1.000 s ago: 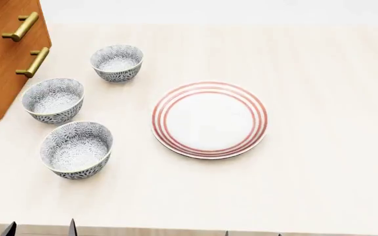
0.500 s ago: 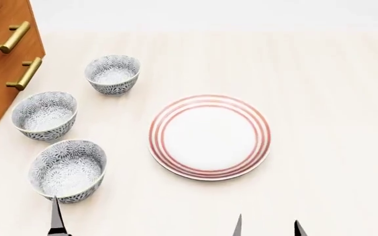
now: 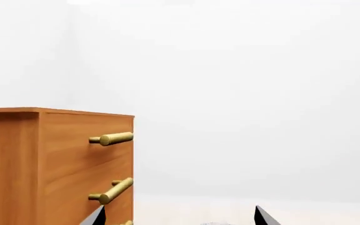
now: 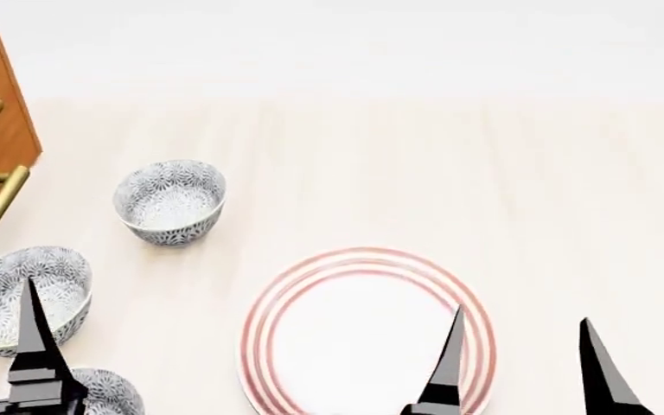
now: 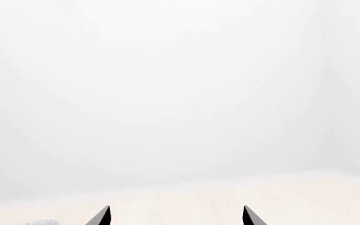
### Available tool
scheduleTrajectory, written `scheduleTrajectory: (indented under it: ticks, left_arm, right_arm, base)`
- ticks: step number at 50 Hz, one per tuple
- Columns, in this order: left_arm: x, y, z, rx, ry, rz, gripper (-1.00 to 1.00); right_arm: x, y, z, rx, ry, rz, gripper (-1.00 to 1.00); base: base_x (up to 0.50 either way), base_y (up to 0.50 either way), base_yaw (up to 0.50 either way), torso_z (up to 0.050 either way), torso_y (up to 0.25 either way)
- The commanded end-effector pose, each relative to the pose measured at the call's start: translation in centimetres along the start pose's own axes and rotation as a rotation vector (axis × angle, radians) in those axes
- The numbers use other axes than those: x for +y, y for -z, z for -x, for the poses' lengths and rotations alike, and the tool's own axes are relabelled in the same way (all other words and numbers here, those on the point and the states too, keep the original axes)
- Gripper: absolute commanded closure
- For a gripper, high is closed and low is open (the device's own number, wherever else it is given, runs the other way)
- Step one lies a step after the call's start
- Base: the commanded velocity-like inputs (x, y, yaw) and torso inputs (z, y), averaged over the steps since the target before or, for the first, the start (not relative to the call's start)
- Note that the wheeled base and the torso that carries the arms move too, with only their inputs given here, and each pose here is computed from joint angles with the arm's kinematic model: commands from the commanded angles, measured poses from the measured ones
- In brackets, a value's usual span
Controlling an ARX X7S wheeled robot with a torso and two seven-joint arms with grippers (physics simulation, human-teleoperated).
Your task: Open the top drawer of the cabinet.
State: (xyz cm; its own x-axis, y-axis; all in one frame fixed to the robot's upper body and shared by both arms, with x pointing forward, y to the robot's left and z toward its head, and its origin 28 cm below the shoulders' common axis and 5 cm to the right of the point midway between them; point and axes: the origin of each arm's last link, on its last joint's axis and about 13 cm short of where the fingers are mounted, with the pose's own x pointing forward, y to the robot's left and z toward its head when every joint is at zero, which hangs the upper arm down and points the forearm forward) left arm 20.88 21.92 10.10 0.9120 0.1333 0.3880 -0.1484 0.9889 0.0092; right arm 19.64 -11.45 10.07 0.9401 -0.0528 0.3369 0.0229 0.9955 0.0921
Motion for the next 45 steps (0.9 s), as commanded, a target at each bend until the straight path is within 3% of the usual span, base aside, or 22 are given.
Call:
scheduleTrajectory:
  ticks: [1, 27, 34, 45]
  left_arm:
    - [0.07, -1.11, 0.33, -0.023, 0.027, -0.005, -1.0]
    - [-0.01, -1.13, 0.36, -0.024, 0.036, 0.004, -1.0]
    - [-0.27, -1.23, 0.87, -0.02, 0.084, 0.03, -1.0]
    - [-0.39, -1.23, 1.11, -0.02, 0.104, 0.041, -1.0]
  right_arm:
    - [-0.13, -1.55, 0.28, -0.067, 0.005, 0.019, -1.0]
    - [-0.22, -1.34, 0.36, -0.069, 0.004, 0.032, -1.0]
    - [-0.24, -0.82, 0.17, -0.033, 0.025, 0.047, -1.0]
    - [-0.37, -0.86, 0.22, -0.05, 0.026, 0.013, -1.0]
  base:
    - [0.5, 0.0, 0.0, 0.0, 0.0]
    - [0.5, 0.0, 0.0, 0.0, 0.001]
    - [0.5, 0.0, 0.0, 0.0, 0.0]
    - [0.02, 0.0, 0.05, 0.0, 0.0]
